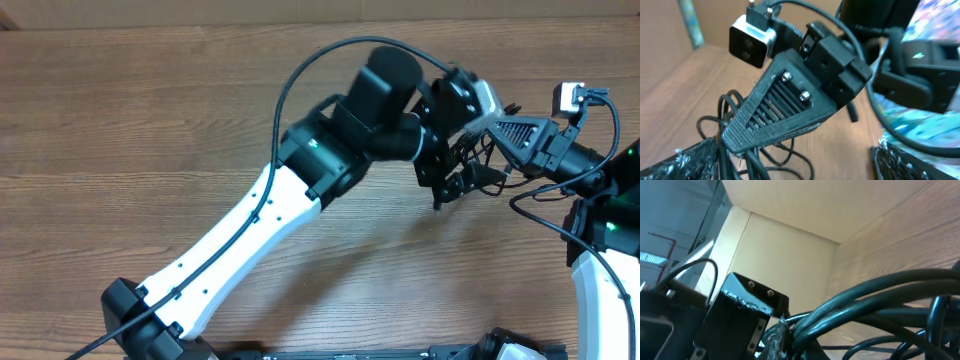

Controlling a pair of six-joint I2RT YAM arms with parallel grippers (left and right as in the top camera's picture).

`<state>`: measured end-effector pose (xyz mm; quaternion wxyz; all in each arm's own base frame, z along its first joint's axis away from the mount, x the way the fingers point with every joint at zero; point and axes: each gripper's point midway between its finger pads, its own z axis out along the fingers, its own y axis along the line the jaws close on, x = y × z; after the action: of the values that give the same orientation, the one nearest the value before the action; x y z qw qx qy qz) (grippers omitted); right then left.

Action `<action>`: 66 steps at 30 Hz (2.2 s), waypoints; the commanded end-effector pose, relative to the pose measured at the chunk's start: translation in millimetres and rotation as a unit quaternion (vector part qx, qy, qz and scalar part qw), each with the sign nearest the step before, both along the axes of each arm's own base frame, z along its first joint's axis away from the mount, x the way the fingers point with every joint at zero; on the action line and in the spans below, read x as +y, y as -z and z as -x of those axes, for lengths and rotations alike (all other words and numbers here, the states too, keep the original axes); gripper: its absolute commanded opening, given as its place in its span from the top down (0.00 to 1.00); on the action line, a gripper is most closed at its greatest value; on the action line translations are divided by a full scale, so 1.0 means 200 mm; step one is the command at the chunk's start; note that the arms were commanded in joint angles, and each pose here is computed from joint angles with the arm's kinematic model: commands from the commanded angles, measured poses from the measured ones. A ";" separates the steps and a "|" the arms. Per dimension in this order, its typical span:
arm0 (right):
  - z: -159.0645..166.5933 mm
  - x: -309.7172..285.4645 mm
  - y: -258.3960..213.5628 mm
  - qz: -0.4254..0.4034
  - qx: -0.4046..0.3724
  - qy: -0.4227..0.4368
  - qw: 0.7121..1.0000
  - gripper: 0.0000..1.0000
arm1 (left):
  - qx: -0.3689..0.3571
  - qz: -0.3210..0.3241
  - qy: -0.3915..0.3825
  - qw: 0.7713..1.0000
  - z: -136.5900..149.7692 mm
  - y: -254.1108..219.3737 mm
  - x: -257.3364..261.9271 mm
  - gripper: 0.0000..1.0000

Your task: Untangle cables

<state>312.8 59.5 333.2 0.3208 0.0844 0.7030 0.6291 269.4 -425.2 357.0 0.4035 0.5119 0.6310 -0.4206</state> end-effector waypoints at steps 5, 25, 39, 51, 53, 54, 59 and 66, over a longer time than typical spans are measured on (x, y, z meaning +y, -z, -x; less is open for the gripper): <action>0.01 0.02 -0.04 -0.005 0.000 -0.007 1.000 0.96 | -0.029 -0.071 -0.123 0.989 -0.19 0.12 0.08 0.00; 0.10 0.06 -0.16 -0.001 -0.034 -0.057 0.998 0.96 | -0.013 -0.049 -0.087 0.995 -0.14 0.10 0.03 0.96; 0.07 0.05 -0.17 0.006 -0.055 -0.036 0.998 0.53 | 0.027 -0.011 -0.069 0.997 -0.15 0.04 0.05 0.96; 0.05 0.03 -0.18 0.002 -0.057 -0.019 0.998 0.51 | 0.017 -0.017 -0.043 0.999 -0.12 0.05 0.06 0.96; 0.04 0.03 -0.18 0.001 -0.057 -0.016 0.998 0.51 | 0.018 -0.018 -0.042 0.999 -0.12 0.05 0.06 0.96; 0.04 0.03 -0.18 0.001 -0.057 -0.014 0.998 0.52 | 0.018 -0.018 -0.043 0.999 -0.12 0.05 0.06 0.96; 0.04 0.02 -0.18 0.000 -0.058 -0.012 0.998 0.68 | 0.017 -0.019 -0.038 0.999 -0.10 0.05 0.05 0.96; 0.03 0.02 -0.18 0.000 -0.058 -0.010 0.998 0.78 | 0.006 -0.021 -0.013 1.000 -0.05 0.06 0.03 0.96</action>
<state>305.4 63.8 362.4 0.3414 0.0450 0.6871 0.6397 293.0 -412.7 339.8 0.3958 0.4813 0.6764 -0.3926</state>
